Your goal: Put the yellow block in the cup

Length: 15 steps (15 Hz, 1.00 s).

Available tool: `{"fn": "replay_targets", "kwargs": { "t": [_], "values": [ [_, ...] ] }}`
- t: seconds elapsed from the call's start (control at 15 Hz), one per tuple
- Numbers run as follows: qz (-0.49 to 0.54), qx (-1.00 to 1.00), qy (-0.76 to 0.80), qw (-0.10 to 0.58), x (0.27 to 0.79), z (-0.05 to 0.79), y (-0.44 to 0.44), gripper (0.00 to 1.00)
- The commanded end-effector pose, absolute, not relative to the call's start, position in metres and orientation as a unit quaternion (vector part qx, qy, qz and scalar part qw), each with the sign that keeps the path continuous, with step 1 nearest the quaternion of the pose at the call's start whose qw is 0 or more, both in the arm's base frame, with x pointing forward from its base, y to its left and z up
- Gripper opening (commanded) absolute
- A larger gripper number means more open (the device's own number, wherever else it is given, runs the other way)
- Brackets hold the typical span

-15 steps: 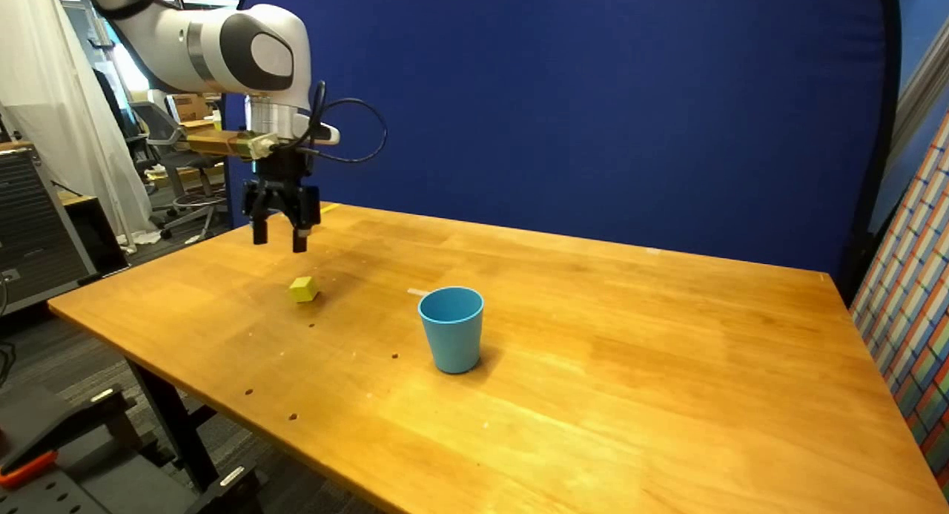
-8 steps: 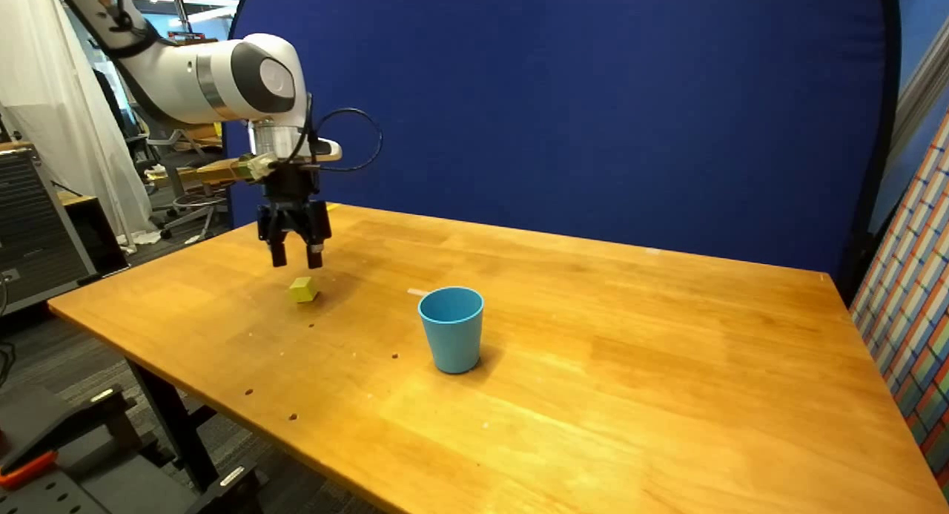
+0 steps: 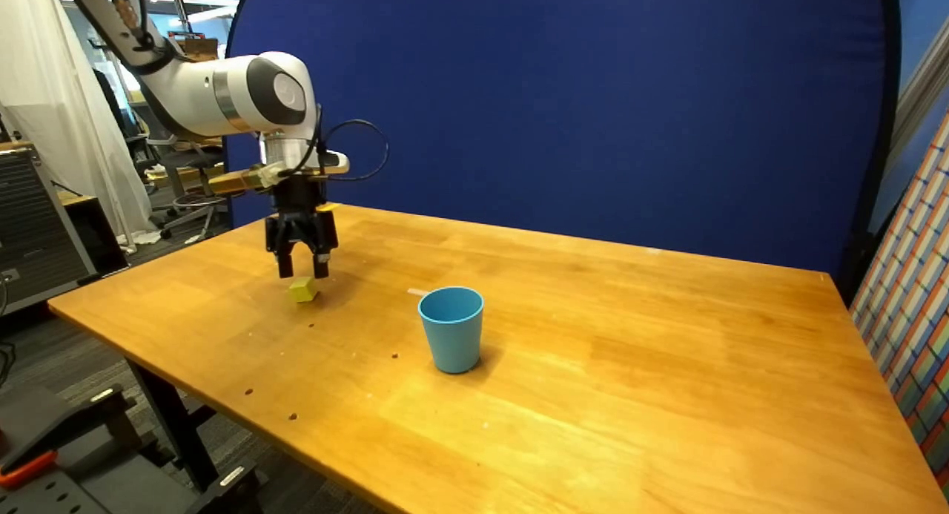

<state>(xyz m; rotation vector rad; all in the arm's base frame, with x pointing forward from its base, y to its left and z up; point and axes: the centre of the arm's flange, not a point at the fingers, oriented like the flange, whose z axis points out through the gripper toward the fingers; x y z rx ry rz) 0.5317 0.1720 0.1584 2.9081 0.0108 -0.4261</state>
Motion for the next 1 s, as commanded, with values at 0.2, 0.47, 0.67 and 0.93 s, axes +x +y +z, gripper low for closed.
{"fn": "replay_targets", "kwargs": {
  "t": [0.2,0.47,0.67,0.93],
  "values": [
    [-0.166,0.979,0.017,0.121,0.541,0.152,0.182,0.68],
    [-0.165,0.977,0.027,0.133,0.54,0.147,0.185,0.35],
    [-0.169,0.976,0.031,0.133,0.54,0.151,0.184,0.15],
    [-0.15,0.984,-0.047,0.081,0.559,0.2,0.143,0.2]
  ]
}}
